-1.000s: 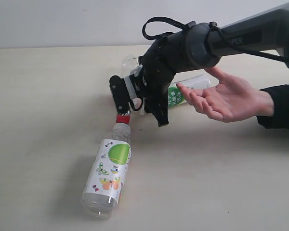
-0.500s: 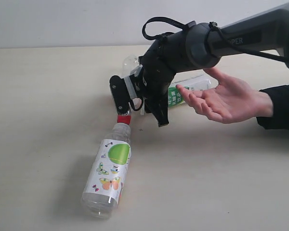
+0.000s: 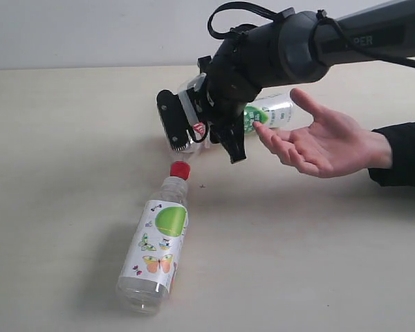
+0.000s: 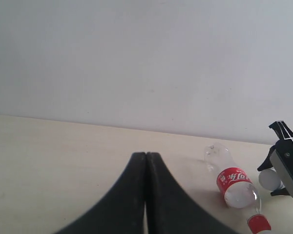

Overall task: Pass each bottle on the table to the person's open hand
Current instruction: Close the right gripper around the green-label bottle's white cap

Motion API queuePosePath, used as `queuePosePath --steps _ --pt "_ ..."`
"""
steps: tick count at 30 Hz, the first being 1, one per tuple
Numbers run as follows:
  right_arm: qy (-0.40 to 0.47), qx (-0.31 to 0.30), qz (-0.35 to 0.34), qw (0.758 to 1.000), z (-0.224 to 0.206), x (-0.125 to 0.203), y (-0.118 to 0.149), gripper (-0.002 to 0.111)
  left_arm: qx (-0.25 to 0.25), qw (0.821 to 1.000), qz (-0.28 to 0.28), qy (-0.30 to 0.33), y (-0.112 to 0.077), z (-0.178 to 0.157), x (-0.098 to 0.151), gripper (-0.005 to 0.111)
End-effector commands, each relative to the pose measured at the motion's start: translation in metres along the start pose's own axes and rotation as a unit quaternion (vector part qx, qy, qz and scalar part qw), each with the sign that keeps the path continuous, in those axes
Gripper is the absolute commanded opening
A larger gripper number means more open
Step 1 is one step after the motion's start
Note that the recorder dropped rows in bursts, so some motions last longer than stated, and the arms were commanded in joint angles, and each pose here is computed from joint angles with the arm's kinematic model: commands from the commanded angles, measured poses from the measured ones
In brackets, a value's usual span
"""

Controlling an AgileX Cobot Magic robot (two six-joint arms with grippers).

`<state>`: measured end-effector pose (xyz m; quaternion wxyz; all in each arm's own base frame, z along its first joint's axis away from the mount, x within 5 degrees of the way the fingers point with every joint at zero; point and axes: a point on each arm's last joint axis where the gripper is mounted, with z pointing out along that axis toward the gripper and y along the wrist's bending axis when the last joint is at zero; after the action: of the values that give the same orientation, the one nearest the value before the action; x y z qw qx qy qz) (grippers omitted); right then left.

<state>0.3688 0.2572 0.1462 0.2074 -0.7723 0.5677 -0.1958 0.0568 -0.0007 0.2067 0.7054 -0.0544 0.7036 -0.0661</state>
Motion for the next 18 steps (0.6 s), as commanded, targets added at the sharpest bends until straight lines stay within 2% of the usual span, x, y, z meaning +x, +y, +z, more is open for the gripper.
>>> queuePosePath --steps 1,12,18 --pt "0.014 0.025 0.008 1.0 -0.008 0.002 -0.008 0.0 -0.001 1.0 0.002 -0.001 0.0 0.0 0.001 0.0" --pt "0.059 0.058 -0.016 0.996 -0.028 0.001 -0.015 0.0 -0.001 1.0 0.002 -0.001 0.0 0.0 0.001 0.0" --pt "0.05 0.088 -0.001 0.995 -0.044 0.002 -0.025 0.0 -0.001 1.0 0.002 -0.001 0.0 0.0 0.001 0.0"
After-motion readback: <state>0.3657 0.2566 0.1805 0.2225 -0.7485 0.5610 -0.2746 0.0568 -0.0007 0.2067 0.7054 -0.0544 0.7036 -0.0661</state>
